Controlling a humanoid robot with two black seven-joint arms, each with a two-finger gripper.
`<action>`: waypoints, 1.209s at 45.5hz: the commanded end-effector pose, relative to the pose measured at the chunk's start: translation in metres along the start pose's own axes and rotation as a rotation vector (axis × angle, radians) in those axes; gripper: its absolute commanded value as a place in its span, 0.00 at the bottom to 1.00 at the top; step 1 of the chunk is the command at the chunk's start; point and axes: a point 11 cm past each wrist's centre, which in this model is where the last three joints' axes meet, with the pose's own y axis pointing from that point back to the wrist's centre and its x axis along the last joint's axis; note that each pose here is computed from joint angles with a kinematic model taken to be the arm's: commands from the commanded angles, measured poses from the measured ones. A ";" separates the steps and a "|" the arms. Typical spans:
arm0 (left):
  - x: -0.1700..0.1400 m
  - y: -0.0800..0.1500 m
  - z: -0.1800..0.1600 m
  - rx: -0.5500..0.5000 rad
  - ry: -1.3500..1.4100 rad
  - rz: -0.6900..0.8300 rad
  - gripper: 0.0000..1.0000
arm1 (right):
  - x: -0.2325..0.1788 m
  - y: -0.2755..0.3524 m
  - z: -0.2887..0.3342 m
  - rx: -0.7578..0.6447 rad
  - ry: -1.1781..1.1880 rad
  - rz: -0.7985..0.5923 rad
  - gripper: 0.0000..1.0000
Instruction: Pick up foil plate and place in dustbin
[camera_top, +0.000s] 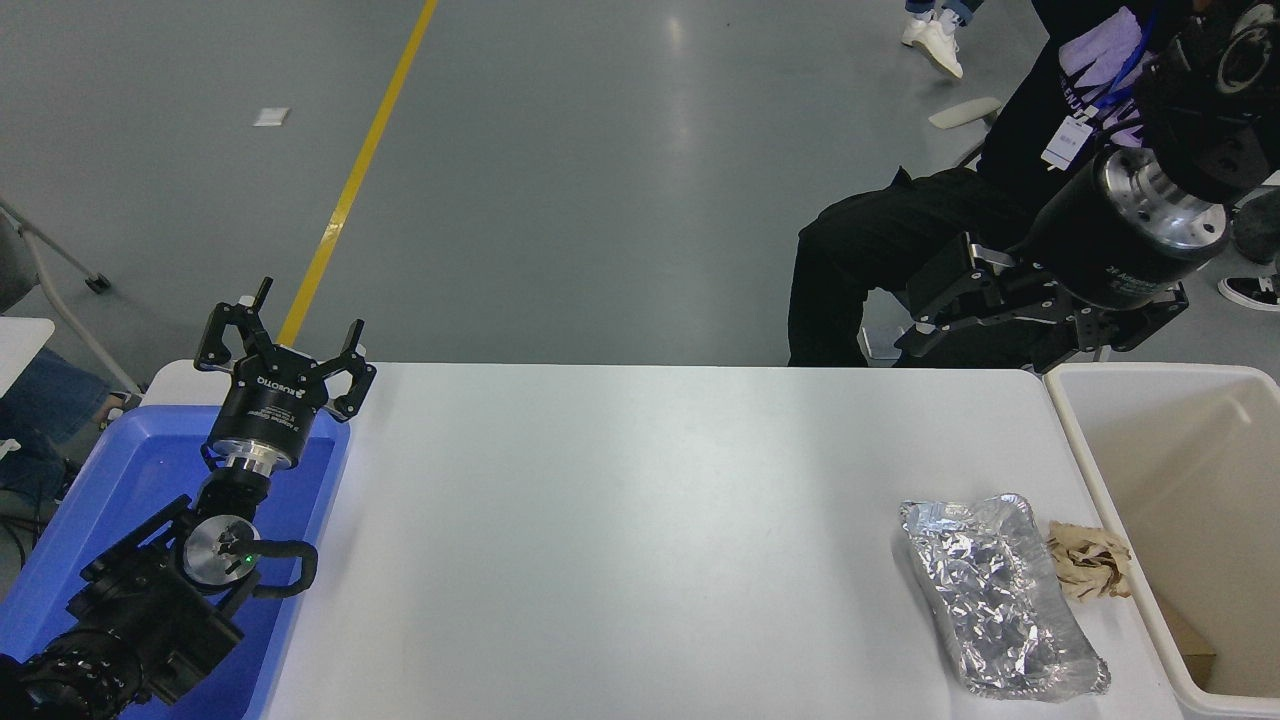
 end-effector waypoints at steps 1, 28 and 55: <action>0.000 0.000 0.000 -0.002 0.000 0.000 0.98 | -0.003 -0.010 0.009 -0.011 -0.021 -0.027 1.00; 0.000 0.000 0.000 -0.003 0.001 0.001 0.98 | -0.014 -0.041 0.055 -0.095 -0.118 -0.108 1.00; 0.000 0.000 0.001 -0.005 0.002 0.003 0.98 | -0.074 -0.190 0.190 -0.392 0.209 -0.109 1.00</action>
